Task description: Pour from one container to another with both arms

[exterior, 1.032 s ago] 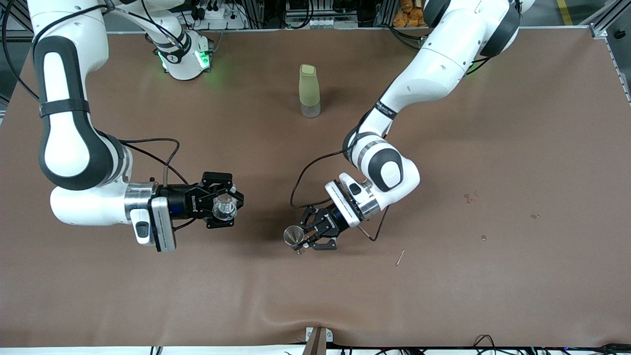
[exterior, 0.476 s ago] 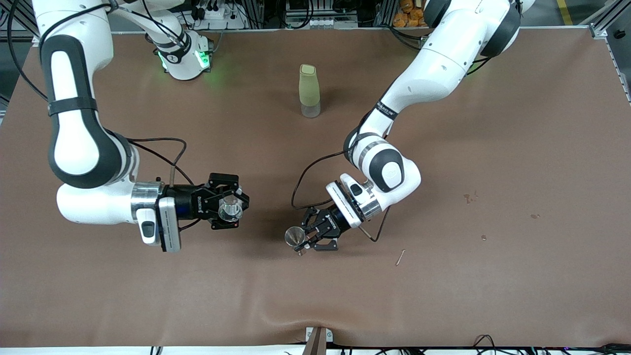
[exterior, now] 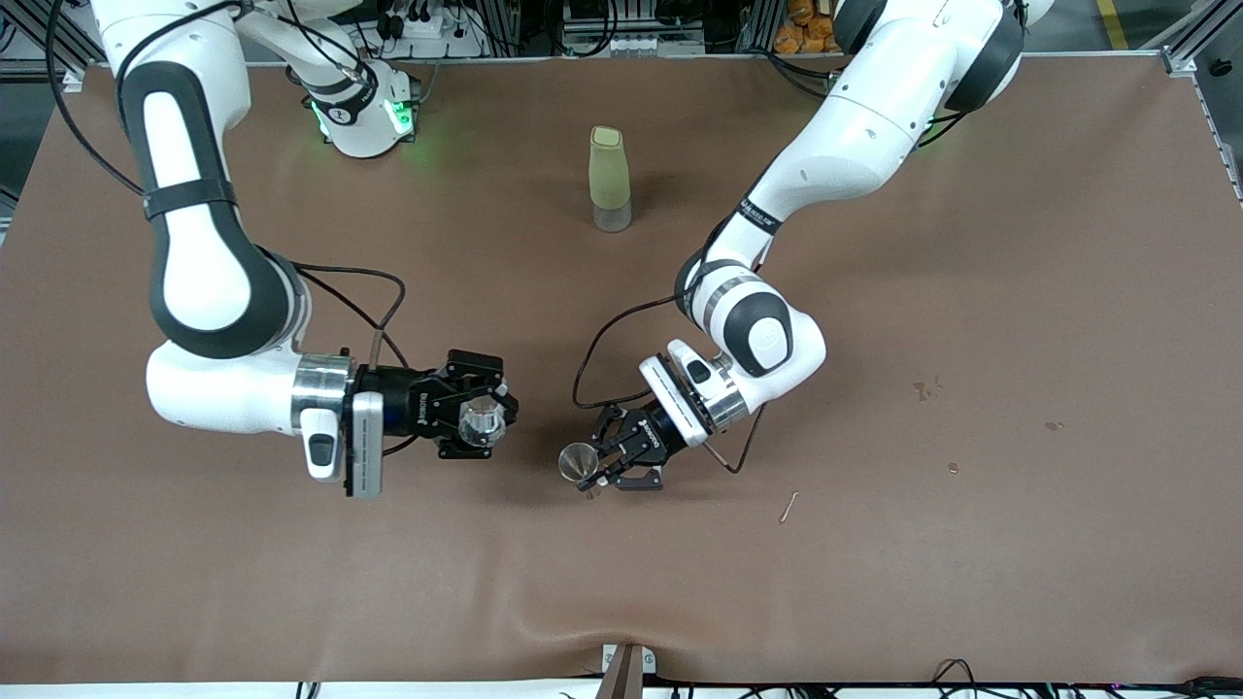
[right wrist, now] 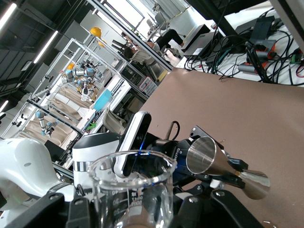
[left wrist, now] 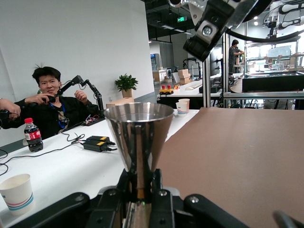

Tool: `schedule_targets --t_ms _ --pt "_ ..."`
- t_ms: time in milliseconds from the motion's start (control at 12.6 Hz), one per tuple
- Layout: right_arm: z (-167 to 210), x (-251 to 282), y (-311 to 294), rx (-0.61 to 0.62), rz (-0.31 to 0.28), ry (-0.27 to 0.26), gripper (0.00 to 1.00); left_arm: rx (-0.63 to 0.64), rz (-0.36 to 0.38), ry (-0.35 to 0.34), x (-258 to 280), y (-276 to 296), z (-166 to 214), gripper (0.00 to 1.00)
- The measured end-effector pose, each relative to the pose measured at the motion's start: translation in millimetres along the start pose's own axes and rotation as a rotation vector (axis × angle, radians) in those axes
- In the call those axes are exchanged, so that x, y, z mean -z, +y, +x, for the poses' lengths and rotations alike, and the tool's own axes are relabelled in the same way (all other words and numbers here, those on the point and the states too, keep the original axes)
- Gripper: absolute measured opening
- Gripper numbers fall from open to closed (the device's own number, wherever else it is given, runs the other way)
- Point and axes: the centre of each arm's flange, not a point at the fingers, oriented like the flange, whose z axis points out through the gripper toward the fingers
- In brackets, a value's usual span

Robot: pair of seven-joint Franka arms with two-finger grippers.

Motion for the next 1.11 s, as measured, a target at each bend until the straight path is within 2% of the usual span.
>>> schedule_targets --t_ms 317,556,1111 --pt "2 -23 -17 -0.152 0.022 -0.024 0.12 0.0 -0.002 0.0 -1 1 0 0.2" --pt "6 -32 -26 -0.168 0.028 -0.03 0.12 0.0 -0.002 0.0 -1 1 0 0.2" --pt "9 -57 -40 -0.275 -0.006 -0.017 0.12 0.0 -0.023 0.001 -7 16 1 0.2"
